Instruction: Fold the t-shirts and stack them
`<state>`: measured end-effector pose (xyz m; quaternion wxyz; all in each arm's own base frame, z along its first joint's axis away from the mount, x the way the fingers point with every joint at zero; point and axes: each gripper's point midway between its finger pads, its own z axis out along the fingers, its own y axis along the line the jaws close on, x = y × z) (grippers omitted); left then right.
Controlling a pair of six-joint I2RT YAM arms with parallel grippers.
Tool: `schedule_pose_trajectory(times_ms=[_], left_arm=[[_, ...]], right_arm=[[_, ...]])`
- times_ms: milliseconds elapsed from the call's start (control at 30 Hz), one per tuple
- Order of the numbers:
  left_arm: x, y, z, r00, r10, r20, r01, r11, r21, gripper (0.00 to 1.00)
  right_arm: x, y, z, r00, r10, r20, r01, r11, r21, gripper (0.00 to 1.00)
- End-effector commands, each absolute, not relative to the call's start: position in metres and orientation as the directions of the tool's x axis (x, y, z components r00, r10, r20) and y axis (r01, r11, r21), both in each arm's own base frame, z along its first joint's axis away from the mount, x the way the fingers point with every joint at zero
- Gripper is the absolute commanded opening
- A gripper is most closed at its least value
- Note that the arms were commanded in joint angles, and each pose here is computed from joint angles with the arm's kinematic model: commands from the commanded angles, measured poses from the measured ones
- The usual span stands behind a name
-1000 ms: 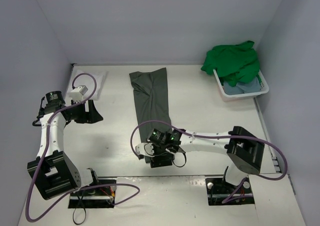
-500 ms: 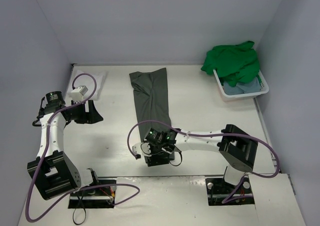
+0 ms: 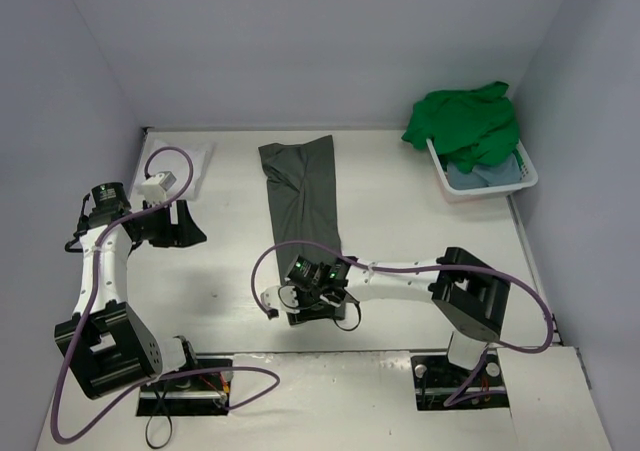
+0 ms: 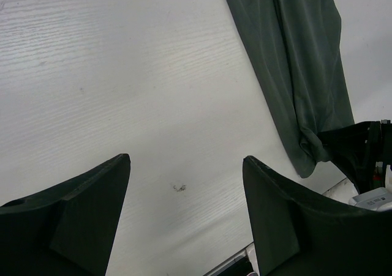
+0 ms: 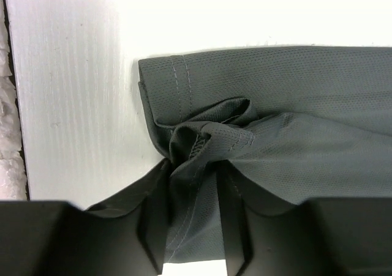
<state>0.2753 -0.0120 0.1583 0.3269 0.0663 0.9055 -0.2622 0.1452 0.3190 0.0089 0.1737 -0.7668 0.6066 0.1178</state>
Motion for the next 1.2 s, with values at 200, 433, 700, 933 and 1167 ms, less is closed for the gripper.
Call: schedule_pose_trajectory(times_ms=[200,433,700,933,1167], left_arm=[[0.281,-0.013,0.181,-0.724,-0.027,-0.690,0.351,0.846,-0.401,0.68],[0.282,-0.012,0.179,-0.730,-0.028,-0.683,0.347,0.845,-0.406,0.68],[0.282,-0.012,0.177,-0.733,-0.026,-0.679,0.346,0.846,-0.406,0.68],[0.282,-0.012,0.176,-0.737,-0.027,-0.676,0.344,0.846,-0.408,0.68],[0.281,-0.012,0.176,-0.738,-0.025,-0.674,0.344,0.845,-0.409,0.68]], right_arm=[[0.140,0.308,0.014,0.249,-0.906,-0.341,-0.968,-0.228,-0.103,0.00],[0.132,0.311,0.048,0.282,-0.880,-0.383,-0.959,-0.253,-0.126,0.00],[0.118,0.323,0.096,0.337,-0.811,-0.478,-0.941,-0.296,-0.162,0.00],[0.129,0.331,0.122,0.381,-0.778,-0.500,-0.924,-0.295,-0.244,0.00],[0.172,0.337,0.127,0.374,-0.782,-0.499,-0.924,-0.267,-0.273,0.00]])
